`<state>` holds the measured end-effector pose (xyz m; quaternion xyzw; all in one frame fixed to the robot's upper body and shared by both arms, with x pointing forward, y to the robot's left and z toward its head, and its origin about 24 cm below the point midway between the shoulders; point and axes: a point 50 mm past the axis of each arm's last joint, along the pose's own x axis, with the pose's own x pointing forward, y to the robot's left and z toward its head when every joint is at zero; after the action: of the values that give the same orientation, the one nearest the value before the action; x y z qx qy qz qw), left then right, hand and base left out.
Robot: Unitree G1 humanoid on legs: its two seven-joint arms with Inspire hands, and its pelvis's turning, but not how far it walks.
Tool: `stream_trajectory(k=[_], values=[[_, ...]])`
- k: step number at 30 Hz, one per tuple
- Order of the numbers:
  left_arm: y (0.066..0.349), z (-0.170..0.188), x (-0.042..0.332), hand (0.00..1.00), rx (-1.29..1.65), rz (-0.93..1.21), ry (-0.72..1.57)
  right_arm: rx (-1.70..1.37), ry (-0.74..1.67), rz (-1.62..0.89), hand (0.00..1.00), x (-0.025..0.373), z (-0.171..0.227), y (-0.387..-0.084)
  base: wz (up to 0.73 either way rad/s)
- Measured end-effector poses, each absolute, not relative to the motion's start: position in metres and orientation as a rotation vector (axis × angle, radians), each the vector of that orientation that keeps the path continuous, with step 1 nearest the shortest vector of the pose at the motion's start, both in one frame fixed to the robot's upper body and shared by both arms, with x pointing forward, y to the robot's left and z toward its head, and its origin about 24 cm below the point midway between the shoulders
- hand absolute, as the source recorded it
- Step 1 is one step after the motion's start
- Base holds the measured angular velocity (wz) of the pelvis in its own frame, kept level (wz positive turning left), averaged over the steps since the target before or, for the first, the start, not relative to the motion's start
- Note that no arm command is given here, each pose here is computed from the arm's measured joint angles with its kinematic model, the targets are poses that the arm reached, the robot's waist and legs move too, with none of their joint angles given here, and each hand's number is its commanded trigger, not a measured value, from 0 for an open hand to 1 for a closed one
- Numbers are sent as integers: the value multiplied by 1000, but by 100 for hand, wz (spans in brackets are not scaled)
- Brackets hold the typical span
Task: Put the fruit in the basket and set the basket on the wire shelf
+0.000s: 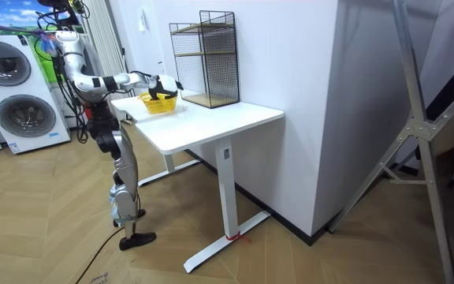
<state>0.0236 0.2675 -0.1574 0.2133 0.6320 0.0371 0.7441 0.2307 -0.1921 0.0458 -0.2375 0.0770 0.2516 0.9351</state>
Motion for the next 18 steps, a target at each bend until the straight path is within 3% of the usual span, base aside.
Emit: stream_trajectory(k=[11,18], values=[[264,-160,2,0,433,113,1443,-169,56,438,0,232,59,-198,1],[272,-158,-29,0,255,350,1499,15,-5,353,0,231,67,-216,-1]])
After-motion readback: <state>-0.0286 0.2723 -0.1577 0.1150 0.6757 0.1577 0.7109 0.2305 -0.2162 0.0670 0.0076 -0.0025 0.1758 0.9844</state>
